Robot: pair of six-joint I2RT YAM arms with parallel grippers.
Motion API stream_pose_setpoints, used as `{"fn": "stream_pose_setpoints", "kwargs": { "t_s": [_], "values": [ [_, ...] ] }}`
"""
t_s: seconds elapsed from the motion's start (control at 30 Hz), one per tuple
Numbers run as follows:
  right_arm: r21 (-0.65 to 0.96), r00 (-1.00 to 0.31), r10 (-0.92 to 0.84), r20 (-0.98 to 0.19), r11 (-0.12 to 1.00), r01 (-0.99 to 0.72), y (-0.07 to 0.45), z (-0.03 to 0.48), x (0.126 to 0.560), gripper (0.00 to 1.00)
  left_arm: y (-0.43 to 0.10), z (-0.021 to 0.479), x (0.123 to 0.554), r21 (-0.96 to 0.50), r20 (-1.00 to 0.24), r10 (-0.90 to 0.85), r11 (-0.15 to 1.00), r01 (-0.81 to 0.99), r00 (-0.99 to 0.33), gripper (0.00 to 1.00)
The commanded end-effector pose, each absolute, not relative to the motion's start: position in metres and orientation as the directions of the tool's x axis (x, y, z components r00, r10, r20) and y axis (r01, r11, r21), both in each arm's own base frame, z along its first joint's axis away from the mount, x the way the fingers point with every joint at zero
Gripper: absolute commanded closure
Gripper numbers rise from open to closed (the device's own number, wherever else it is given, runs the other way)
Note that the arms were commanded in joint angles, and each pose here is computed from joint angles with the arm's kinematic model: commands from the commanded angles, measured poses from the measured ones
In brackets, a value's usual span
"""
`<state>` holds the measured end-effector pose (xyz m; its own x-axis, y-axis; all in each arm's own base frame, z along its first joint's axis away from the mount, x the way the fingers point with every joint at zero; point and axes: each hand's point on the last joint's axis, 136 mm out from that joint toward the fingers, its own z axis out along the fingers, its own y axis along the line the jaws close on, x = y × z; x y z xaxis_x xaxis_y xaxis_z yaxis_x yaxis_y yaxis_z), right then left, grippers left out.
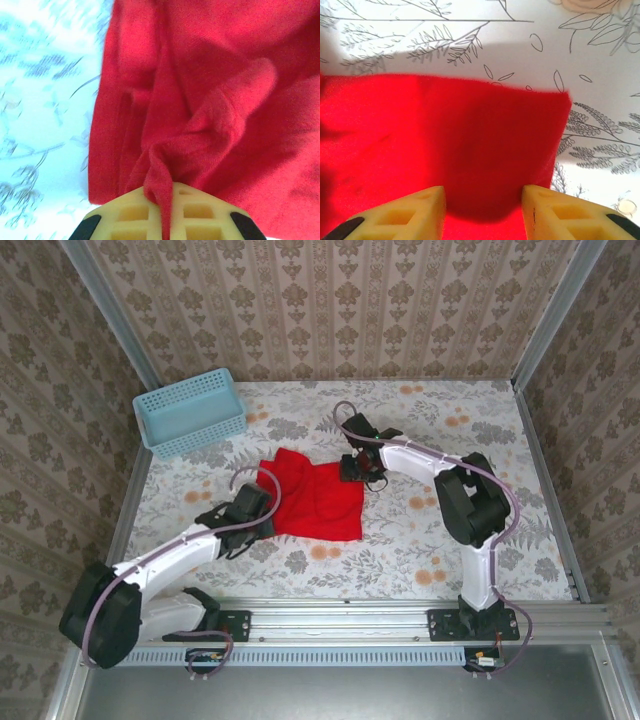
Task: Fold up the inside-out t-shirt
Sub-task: Rotate the T-shirt at the center of the table.
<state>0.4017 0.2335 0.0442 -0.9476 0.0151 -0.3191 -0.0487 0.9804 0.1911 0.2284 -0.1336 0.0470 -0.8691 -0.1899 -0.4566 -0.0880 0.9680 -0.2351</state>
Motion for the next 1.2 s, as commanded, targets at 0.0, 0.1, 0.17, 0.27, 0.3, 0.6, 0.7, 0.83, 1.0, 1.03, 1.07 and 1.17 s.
{"fn": "stream_pose_setpoints", "kwargs": {
  "t_s": [0.0, 0.1, 0.17, 0.27, 0.3, 0.6, 0.7, 0.83, 1.0, 1.03, 1.07, 1.17],
  "values": [
    [0.137, -0.958, 0.043, -0.285, 0.991, 0.004, 0.222, 0.031, 0.393, 0.58, -0.124, 0.035, 0.223, -0.299, -0.422, -0.322, 0.932, -0.206, -0.848, 0.93],
    [0.121, -0.962, 0.1, -0.255, 0.99, 0.071, 0.208, 0.017, 0.373, 0.63, -0.115, 0.028, 0.225, -0.296, -0.412, -0.347, 0.926, -0.237, -0.842, 0.92],
    [0.094, -0.961, 0.151, -0.232, 0.987, 0.132, 0.193, 0.009, 0.355, 0.68, -0.112, 0.026, 0.232, -0.304, -0.402, -0.353, 0.922, -0.241, -0.845, 0.92],
    [0.058, -0.952, 0.224, -0.207, 0.974, 0.217, 0.169, 0.001, 0.323, 0.76, -0.122, 0.029, 0.247, -0.312, -0.409, -0.297, 0.934, -0.174, -0.863, 0.92],
    [0.072, -0.942, 0.254, -0.221, 0.967, 0.244, 0.164, 0.002, 0.318, 0.79, -0.128, 0.03, 0.253, -0.307, -0.41, -0.261, 0.942, -0.137, -0.874, 0.92],
    [0.111, -0.905, 0.373, -0.205, 0.927, 0.358, 0.139, 0.012, 0.214, 0.84, -0.203, 0.034, 0.305, -0.333, -0.39, -0.009, 0.934, 0.131, -0.921, 0.92],
    [0.151, -0.896, 0.378, -0.232, 0.924, 0.351, 0.138, 0.03, 0.196, 0.82, -0.225, 0.045, 0.316, -0.299, -0.416, 0.081, 0.929, 0.221, -0.906, 0.91],
    [0.161, -0.861, 0.336, -0.381, 0.941, 0.296, 0.123, 0.075, 0.215, 0.67, -0.224, 0.064, 0.321, -0.196, -0.459, 0.146, 0.945, 0.261, -0.876, 0.77],
    [0.207, -0.863, 0.269, -0.427, 0.959, 0.196, 0.125, 0.106, 0.273, 0.57, -0.199, 0.09, 0.323, -0.064, -0.499, 0.169, 0.971, 0.23, -0.85, 0.56],
    [0.202, -0.865, 0.248, -0.435, 0.964, 0.175, 0.129, 0.11, 0.288, 0.56, -0.204, 0.097, 0.322, -0.075, -0.517, 0.178, 0.965, 0.251, -0.837, 0.53],
    [0.187, -0.867, 0.23, -0.442, 0.969, 0.162, 0.131, 0.113, 0.299, 0.55, -0.21, 0.103, 0.321, -0.086, -0.533, 0.188, 0.958, 0.274, -0.825, 0.51],
    [0.163, -0.882, 0.163, -0.442, 0.982, 0.1, 0.148, 0.111, 0.334, 0.53, -0.232, 0.115, 0.318, -0.109, -0.57, 0.235, 0.928, 0.356, -0.787, 0.45]
  ]
}}
